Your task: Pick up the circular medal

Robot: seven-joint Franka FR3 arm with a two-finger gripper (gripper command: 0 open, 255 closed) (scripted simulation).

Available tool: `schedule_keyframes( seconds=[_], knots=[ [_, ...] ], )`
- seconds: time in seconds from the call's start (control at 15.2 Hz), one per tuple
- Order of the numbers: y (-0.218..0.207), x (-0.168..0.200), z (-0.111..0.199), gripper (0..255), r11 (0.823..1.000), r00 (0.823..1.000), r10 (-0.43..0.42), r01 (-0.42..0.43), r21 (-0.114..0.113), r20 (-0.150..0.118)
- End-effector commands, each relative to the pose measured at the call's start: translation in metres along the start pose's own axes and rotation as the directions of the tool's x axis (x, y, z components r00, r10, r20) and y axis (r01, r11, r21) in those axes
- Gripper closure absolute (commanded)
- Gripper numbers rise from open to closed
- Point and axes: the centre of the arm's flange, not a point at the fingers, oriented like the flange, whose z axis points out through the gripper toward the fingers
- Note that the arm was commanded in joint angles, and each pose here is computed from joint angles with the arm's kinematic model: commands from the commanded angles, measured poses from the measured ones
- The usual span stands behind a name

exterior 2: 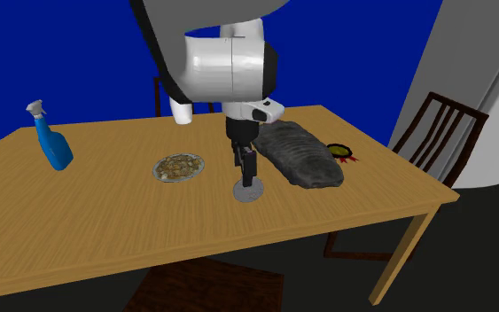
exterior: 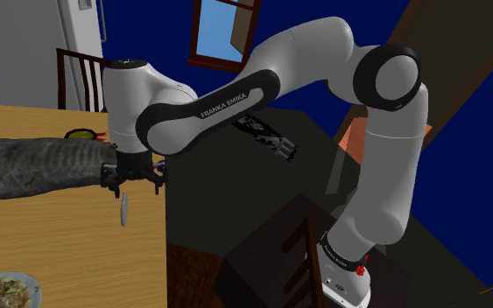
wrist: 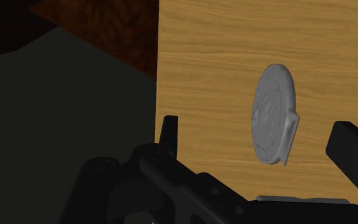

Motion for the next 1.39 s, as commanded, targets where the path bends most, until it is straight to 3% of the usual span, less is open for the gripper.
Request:
schedule_keyframes(
  seconds=[0.0,0.13,0.73,0.79,1.32],
  knots=[
    [-0.021,0.004,0.016,0,1.000,1.000,0.024,-0.024,-0.003,-0.005],
    [-0.041,0.008,0.029,0,0.999,0.999,0.043,-0.043,-0.005,-0.008],
    [-0.042,0.009,0.069,0,0.999,0.999,0.043,-0.043,-0.005,-0.008],
    [-0.042,0.009,0.069,255,0.999,0.999,0.043,-0.043,-0.005,-0.008],
    [-0.042,0.009,0.069,255,0.999,0.999,0.043,-0.043,-0.005,-0.008]
  ],
)
